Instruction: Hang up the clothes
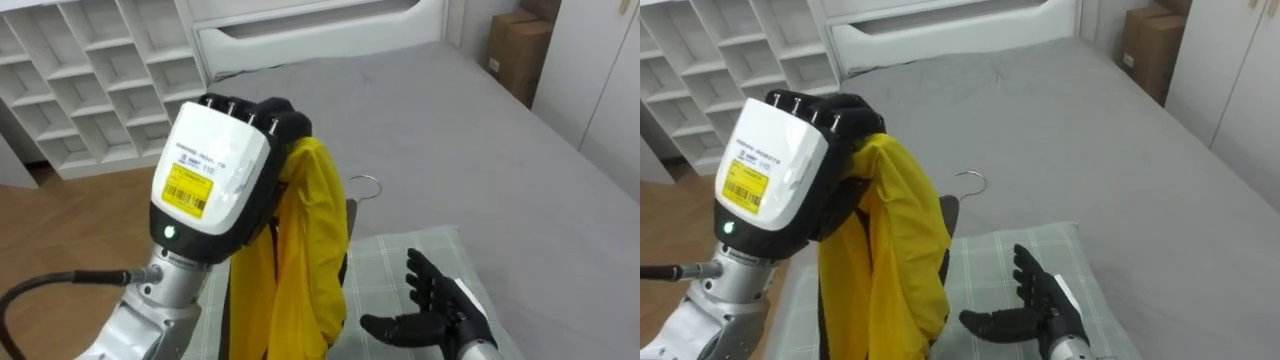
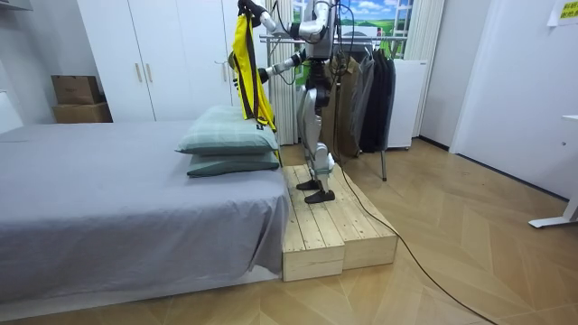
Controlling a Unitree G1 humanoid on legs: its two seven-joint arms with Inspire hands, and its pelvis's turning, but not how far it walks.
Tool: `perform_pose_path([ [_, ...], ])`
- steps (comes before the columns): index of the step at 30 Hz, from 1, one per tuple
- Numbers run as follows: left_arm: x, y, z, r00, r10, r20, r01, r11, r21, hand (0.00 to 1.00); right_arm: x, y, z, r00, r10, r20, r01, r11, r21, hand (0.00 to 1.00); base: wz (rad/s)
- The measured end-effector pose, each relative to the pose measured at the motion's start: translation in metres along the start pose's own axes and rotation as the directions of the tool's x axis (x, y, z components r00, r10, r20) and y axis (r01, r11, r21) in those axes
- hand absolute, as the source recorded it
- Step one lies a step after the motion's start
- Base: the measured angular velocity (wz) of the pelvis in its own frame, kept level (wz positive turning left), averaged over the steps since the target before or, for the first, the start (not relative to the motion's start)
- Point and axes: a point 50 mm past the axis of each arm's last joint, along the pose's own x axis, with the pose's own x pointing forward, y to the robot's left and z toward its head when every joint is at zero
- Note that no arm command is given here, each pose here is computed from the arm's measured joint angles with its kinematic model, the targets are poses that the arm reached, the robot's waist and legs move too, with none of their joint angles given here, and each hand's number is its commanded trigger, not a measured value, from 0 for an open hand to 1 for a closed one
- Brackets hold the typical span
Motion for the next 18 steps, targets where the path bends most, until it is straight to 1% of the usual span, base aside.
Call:
perform_pose_path([
  [3,0.002,-0.001,0.002,1.000,0.000,0.017,0.000,1.000,0.013,1.00,0.000,0.002,-0.001,1.000,0.009,-0.004,-0.009,1.000,0.007,0.00,0.01],
  [8,0.011,-0.001,0.008,0.998,0.017,0.061,-0.018,1.000,0.008,1.00,0.001,0.006,0.000,1.000,0.018,-0.002,-0.018,1.000,0.015,0.00,0.01],
  [12,0.019,0.000,0.014,0.995,0.044,0.094,-0.044,0.999,-0.004,1.00,0.010,0.015,0.014,0.997,0.065,0.033,-0.064,0.998,-0.020,0.00,0.00],
  [18,0.020,0.000,0.017,0.993,0.063,0.104,-0.062,0.998,-0.014,1.00,0.020,0.021,0.034,0.993,0.086,0.086,-0.084,0.996,-0.022,0.00,0.03],
])
